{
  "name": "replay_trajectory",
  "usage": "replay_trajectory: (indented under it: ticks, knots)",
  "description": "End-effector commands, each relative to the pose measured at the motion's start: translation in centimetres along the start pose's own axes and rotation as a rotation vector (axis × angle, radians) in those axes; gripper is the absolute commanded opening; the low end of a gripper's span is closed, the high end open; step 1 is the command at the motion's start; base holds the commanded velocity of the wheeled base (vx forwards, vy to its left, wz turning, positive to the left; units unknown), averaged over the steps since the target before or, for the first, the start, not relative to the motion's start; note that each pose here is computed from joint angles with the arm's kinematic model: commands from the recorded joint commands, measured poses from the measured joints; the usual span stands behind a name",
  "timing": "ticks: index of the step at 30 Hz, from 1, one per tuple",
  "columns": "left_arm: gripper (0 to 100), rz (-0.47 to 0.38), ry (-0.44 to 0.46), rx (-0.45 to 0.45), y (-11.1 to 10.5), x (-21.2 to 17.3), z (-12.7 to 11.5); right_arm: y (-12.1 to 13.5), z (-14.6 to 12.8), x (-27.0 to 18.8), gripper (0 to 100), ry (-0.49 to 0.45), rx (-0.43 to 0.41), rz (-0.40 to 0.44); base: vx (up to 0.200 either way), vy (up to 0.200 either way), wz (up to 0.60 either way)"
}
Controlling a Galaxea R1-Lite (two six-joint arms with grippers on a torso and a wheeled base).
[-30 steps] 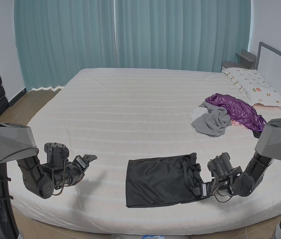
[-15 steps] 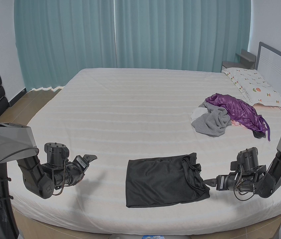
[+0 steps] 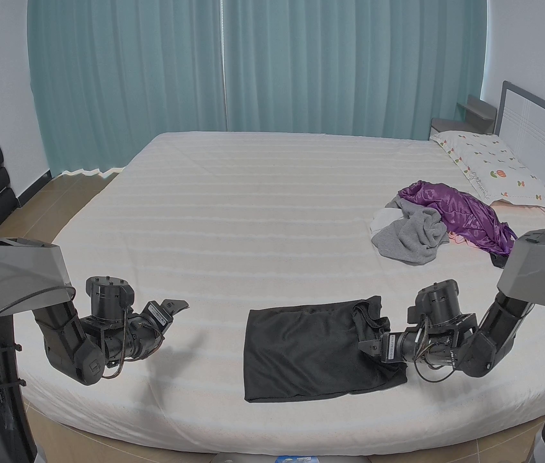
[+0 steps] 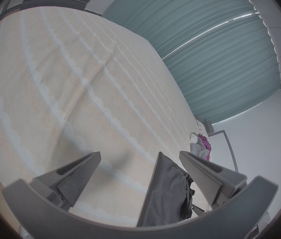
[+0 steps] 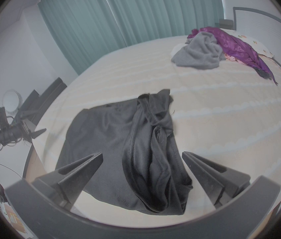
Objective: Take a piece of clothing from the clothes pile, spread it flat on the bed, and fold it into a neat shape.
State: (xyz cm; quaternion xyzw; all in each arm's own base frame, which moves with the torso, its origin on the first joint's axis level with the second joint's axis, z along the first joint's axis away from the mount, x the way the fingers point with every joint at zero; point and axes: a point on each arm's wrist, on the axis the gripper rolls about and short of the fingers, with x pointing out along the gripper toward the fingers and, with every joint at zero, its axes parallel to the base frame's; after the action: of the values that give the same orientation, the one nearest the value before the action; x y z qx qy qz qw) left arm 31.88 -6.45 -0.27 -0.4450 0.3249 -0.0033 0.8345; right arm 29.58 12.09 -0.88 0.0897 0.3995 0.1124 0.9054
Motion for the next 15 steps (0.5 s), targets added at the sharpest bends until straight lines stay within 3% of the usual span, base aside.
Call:
replay_trajectory:
  ticks: [1,8,15]
  knots:
    - [100,0.0,0.001,0.0,0.0,0.0,0.0,1.5,0.1,2.5,100,0.063,-0.041,-0.018,0.0,0.0,0.0]
    - [100,0.0,0.001,0.0,0.0,0.0,0.0,0.5,0.9,3.1,100,0.123,-0.055,-0.1,0.0,0.0,0.0]
    - [100,0.0,0.001,0.0,0.0,0.0,0.0,-2.9,0.7,2.9,100,0.139,-0.027,-0.206,0.0,0.0,0.0]
